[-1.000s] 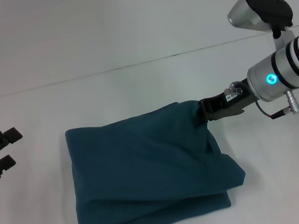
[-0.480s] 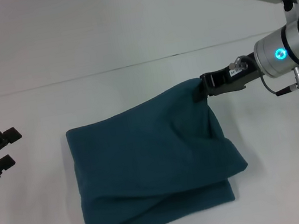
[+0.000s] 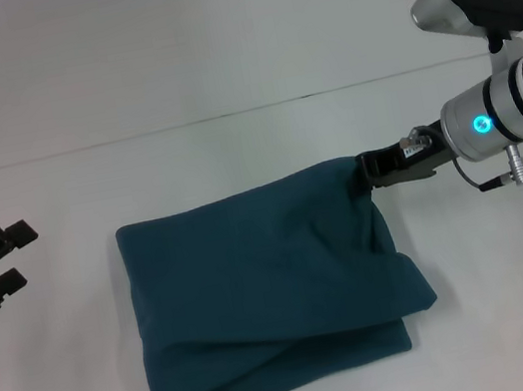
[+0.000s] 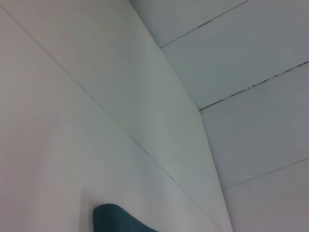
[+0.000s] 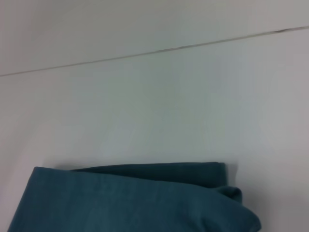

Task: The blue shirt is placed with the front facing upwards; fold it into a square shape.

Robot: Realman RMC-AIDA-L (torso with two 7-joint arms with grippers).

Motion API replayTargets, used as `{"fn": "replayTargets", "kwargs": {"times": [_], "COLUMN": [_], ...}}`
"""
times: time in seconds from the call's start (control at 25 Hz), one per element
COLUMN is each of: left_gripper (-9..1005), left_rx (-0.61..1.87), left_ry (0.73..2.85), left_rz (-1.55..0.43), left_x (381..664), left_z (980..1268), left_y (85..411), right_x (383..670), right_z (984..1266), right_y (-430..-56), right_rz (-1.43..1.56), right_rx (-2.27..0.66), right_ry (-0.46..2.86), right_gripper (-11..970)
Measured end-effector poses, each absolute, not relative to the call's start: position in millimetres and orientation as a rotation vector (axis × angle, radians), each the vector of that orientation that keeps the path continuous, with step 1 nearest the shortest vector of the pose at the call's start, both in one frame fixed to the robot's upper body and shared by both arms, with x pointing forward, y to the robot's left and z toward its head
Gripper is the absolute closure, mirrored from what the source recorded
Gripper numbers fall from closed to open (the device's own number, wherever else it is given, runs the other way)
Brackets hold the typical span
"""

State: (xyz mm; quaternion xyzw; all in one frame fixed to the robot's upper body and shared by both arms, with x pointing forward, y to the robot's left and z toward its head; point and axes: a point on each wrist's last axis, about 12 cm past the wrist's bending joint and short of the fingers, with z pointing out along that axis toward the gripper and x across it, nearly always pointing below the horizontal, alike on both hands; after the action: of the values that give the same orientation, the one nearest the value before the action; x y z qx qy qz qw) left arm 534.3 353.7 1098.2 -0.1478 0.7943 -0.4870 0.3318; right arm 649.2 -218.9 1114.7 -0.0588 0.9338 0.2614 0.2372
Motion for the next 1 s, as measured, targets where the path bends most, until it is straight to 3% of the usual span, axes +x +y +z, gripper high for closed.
{"fn": "replayTargets", "kwargs": {"times": [0.48, 0.56, 0.8, 1.0], "left_gripper": [59, 59, 59, 60], "left_rx": [-0.395, -0.397, -0.404, -0.402], "left_ry": [2.078, 2.079, 2.078, 2.077], "left_rz": [-1.279, -1.279, -1.275, -1.273], "left_x": [533, 532, 532, 532], "left_z": [1095, 1095, 1094, 1094], "left_y": [353, 353, 354, 354], "right_x": [659, 660, 659, 659], "right_z": [1119, 1119, 1116, 1111], "right_y": [-228, -228, -223, -222], "right_rz": [0.65, 0.646, 0.661, 0.656], "right_rx": [-0.141, -0.139, -0.141, -0.122], "right_ry": [2.492, 2.489, 2.508, 2.518], "right_gripper": [846, 625, 372, 342]}}
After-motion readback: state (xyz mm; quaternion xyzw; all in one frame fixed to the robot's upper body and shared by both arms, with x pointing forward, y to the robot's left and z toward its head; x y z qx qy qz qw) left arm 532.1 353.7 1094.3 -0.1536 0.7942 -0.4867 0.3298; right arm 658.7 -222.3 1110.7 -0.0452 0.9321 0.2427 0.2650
